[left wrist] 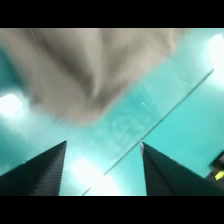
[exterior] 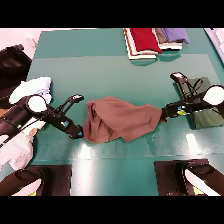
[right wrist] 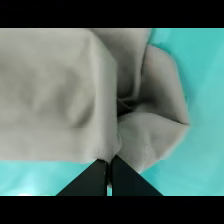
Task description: Fold the shirts.
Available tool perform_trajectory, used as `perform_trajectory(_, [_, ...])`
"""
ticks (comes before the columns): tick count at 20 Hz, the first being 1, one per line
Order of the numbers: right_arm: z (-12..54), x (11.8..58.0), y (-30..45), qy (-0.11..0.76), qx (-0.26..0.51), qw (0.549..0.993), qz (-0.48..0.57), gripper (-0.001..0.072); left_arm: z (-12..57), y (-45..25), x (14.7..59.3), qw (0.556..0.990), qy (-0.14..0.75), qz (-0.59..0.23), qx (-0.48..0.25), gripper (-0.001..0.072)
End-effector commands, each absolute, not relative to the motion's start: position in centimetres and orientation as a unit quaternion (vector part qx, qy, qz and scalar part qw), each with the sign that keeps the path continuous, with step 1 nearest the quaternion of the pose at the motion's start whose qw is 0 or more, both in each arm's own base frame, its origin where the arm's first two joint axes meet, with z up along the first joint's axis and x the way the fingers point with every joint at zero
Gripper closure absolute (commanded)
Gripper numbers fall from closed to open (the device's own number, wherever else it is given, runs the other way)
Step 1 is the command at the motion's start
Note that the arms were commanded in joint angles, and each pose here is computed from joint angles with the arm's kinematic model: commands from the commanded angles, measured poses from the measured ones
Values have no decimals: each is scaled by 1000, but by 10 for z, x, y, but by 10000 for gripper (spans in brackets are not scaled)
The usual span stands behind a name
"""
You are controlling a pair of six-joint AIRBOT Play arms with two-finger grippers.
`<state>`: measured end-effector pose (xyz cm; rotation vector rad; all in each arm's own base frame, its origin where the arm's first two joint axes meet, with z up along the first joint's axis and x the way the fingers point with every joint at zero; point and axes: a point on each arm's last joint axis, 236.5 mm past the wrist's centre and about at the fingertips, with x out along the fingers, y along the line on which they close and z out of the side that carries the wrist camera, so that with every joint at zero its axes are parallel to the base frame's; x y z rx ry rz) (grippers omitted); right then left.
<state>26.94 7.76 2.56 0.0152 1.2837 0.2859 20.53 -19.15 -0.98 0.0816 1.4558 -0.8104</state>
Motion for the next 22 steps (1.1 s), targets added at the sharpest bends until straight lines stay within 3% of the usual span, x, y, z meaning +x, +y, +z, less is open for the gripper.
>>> perform_trajectory(1, [26, 269, 80, 597, 11, 791, 137, 697, 27, -198, 230, 706, 611, -358, 17, 156])
perform_trajectory(4, [26, 269, 80, 597, 11, 791, 137, 697, 71, -176, 305, 797, 527, -294, -36, 155])
perform_trajectory(6, [26, 270, 80, 595, 11, 792, 137, 697, 66, -150, 342, 824, 509, -234, -85, 155])
perform_trajectory(8, [27, 272, 81, 592, 12, 794, 137, 697, 34, -143, 356, 806, 539, -216, -112, 155])
perform_trajectory(14, [28, 274, 82, 588, 15, 797, 138, 697, -49, -202, 373, 714, 597, -267, -251, 157])
perform_trajectory(20, [28, 274, 83, 588, 17, 797, 138, 697, -70, -212, 393, 740, 579, -239, -245, 158])
perform_trajectory(21, [28, 273, 83, 588, 18, 796, 139, 697, -70, -211, 396, 744, 574, -234, -248, 234])
perform_trajectory(22, [29, 273, 87, 588, 24, 796, 144, 697, -70, -210, 399, 747, 571, -230, -250, 363])
